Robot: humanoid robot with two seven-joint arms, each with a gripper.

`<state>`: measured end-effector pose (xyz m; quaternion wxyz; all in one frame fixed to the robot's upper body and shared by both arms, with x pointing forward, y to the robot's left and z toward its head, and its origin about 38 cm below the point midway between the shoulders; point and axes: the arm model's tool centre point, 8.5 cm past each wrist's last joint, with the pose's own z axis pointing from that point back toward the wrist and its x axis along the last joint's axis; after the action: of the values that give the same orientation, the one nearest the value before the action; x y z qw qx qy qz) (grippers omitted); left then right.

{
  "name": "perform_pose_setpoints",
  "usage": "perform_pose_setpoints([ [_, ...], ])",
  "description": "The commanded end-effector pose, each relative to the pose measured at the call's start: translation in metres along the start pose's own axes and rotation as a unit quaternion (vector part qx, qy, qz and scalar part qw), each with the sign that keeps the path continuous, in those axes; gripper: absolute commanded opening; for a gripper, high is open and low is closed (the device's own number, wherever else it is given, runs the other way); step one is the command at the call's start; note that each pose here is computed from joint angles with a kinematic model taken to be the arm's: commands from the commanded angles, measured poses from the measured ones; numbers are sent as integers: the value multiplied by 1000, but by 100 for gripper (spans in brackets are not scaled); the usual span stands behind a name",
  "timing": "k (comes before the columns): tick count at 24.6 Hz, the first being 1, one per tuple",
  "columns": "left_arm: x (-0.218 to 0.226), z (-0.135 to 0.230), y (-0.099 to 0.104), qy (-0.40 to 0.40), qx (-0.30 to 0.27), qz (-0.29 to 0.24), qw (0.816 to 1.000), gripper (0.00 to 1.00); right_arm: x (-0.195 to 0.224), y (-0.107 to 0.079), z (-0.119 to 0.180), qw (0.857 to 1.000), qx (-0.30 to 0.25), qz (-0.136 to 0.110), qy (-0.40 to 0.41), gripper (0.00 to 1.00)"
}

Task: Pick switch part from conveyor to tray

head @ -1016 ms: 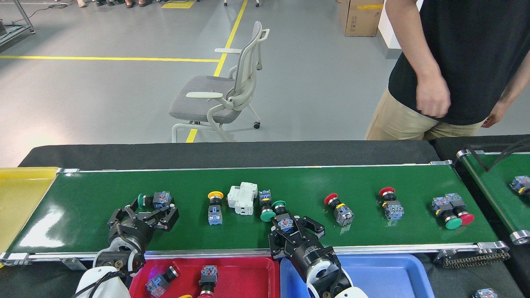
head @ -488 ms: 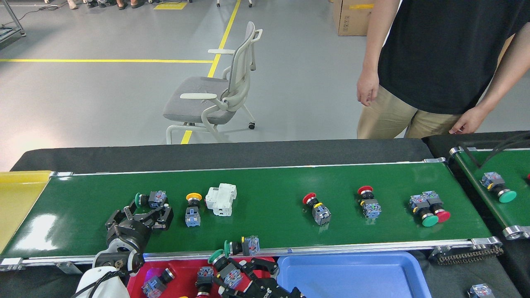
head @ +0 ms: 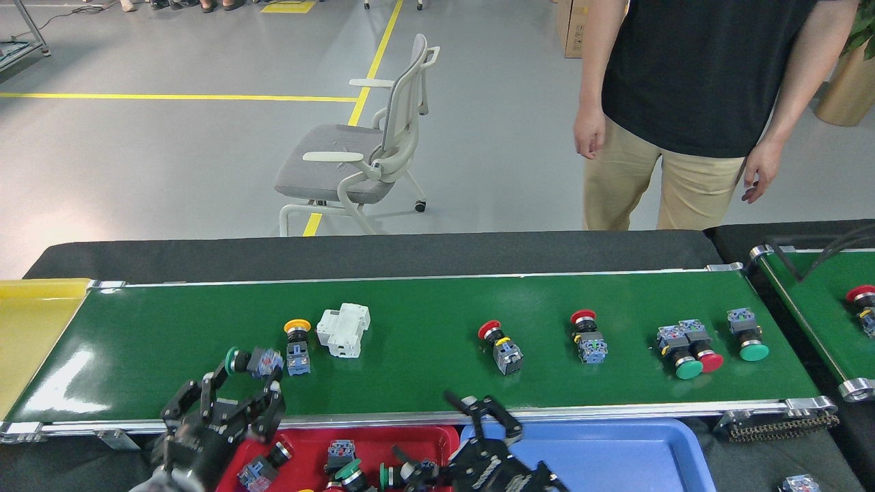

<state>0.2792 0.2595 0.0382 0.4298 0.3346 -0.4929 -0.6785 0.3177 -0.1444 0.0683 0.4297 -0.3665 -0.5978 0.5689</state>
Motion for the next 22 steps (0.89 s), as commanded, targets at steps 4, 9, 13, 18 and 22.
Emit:
perform_pose_setpoints([
  [4,36,6,-4,-84,11,8,996,98,-108,1,71,972,-58,8,229,100],
  [9,25,11,-4,-62,15,14,998,100,-132,16,92,962,-29,-10,270,100],
  [13,1,18,-5,1,13,22,1000,100,-132,14,81,964,2,-21,266,100],
  [18,-64,39,5,184,51,36,981,100,-114,14,55,972,35,-8,231,100],
  [22,-85,50,12,211,86,17,974,100,-102,17,33,975,50,4,217,99],
])
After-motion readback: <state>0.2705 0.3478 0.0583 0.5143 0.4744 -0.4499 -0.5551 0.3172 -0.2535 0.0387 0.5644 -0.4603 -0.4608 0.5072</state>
